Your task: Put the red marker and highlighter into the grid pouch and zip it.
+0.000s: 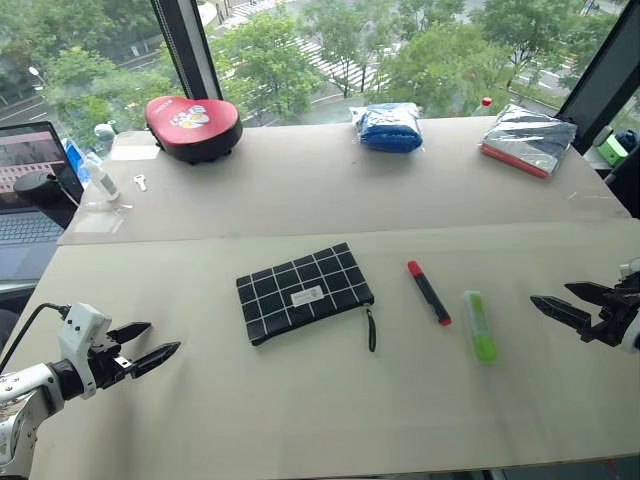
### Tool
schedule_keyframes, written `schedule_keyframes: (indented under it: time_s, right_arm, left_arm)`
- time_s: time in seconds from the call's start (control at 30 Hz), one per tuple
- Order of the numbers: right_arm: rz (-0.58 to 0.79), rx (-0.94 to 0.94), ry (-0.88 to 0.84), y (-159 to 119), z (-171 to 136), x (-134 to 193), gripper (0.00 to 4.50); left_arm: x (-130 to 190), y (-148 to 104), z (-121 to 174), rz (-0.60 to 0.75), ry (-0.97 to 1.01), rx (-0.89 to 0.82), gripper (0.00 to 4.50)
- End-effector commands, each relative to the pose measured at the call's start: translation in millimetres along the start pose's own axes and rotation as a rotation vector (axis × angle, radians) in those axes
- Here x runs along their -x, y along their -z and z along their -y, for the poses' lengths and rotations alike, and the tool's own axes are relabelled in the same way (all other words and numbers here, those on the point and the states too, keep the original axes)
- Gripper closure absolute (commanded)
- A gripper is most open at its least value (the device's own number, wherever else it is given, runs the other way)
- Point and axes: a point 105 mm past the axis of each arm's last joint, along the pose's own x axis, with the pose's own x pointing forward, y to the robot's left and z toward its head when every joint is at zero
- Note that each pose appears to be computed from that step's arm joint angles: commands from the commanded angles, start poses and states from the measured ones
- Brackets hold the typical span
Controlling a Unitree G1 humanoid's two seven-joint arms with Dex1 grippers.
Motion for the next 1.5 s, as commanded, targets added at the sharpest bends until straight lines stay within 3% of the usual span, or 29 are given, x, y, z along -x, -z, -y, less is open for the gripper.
schedule_keyframes:
  time_s: [0.03, 0.23, 0.37, 0.47, 0.7, 0.87, 1.07, 1.5]
  right_arm:
    - [0.056, 0.035, 0.007, -16, -1, 3, 0.04]
    - [0.096, 0.029, 0.018, -22, -1, -5, 0.04]
    - [0.152, 0.015, -0.010, -40, -7, -16, 1.00]
    - [0.195, 0.036, -0.140, -60, -36, -30, 2.12]
    - [0.216, 0.102, -0.429, -86, -112, -65, 4.45]
    - [0.164, 0.201, -0.532, -84, -155, -99, 4.45]
    - [0.167, 0.336, -0.573, -88, -195, -133, 4.45]
    - [-0.010, 0.399, -0.633, -54, -225, -148, 4.45]
  left_arm:
    - [-2, -12, -6, 0.043, -0.036, -0.025, 0.00]
    - [-12, -32, 3, 0.128, 0.146, -0.139, 0.00]
    - [-14, -28, -4, 0.032, 0.164, -0.608, 0.00]
    - [-24, -40, -5, 0.049, 0.159, -0.897, 0.00]
    - [-50, -59, 25, 0.180, 0.269, -1.156, 0.00]
    - [-59, -58, 46, 0.231, 0.374, -1.183, 0.00]
    - [-62, -50, 52, 0.233, 0.426, -1.200, 0.00]
    - [-75, -34, 72, 0.280, 0.474, -1.192, 0.00]
